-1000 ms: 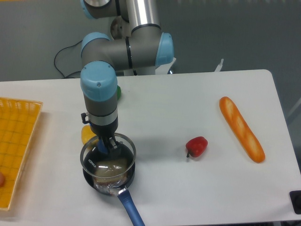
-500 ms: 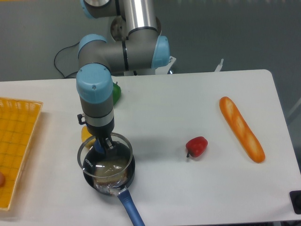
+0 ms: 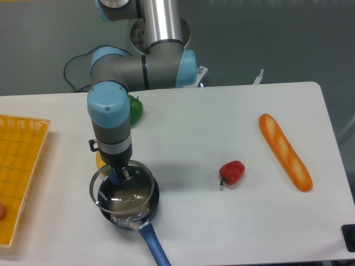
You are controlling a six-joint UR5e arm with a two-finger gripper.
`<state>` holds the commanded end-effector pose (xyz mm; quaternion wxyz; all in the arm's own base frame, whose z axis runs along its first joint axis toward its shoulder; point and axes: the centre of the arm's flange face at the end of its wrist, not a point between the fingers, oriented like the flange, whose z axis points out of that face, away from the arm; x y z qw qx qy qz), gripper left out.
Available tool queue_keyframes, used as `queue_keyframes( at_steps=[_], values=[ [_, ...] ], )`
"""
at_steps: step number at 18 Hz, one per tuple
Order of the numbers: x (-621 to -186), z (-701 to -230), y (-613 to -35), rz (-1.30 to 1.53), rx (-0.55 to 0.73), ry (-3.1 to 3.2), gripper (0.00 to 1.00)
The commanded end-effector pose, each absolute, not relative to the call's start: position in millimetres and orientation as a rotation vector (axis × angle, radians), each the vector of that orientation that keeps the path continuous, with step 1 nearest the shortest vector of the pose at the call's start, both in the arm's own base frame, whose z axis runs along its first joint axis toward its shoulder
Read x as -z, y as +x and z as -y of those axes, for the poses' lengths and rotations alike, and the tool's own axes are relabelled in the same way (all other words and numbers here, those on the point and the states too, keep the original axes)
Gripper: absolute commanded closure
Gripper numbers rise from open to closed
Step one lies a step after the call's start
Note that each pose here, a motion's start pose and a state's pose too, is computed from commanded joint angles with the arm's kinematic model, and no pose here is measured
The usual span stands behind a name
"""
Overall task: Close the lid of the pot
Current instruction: 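Lower the glass lid onto the saucepan rim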
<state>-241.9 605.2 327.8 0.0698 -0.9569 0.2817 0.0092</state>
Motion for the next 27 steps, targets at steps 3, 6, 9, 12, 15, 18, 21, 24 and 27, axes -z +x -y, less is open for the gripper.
queue_keyframes(
  at_steps=[3, 6, 9, 12, 15, 18, 21, 24, 27],
  values=[
    [-327, -605, -242, -0.848, -0.029, -2.881, 0.54],
    [-324, -607, -239, -0.857, -0.023, -2.881, 0.54],
    [-322, -608, -238, -0.858, -0.019, -2.883, 0.54],
    [-321, -609, -237, -0.86, -0.017, -2.883, 0.51],
    [-317, -609, -237, -0.863, -0.013, -2.887, 0.51],
    [-315, -614, -230, -0.88, -0.016, -2.879, 0.51],
    [-312, -615, -231, -0.88, -0.017, -2.878, 0.51],
    [-309, -616, -230, -0.883, -0.01, -2.882, 0.51],
    [-307, -616, -231, -0.886, -0.01, -2.883, 0.51]
  ],
)
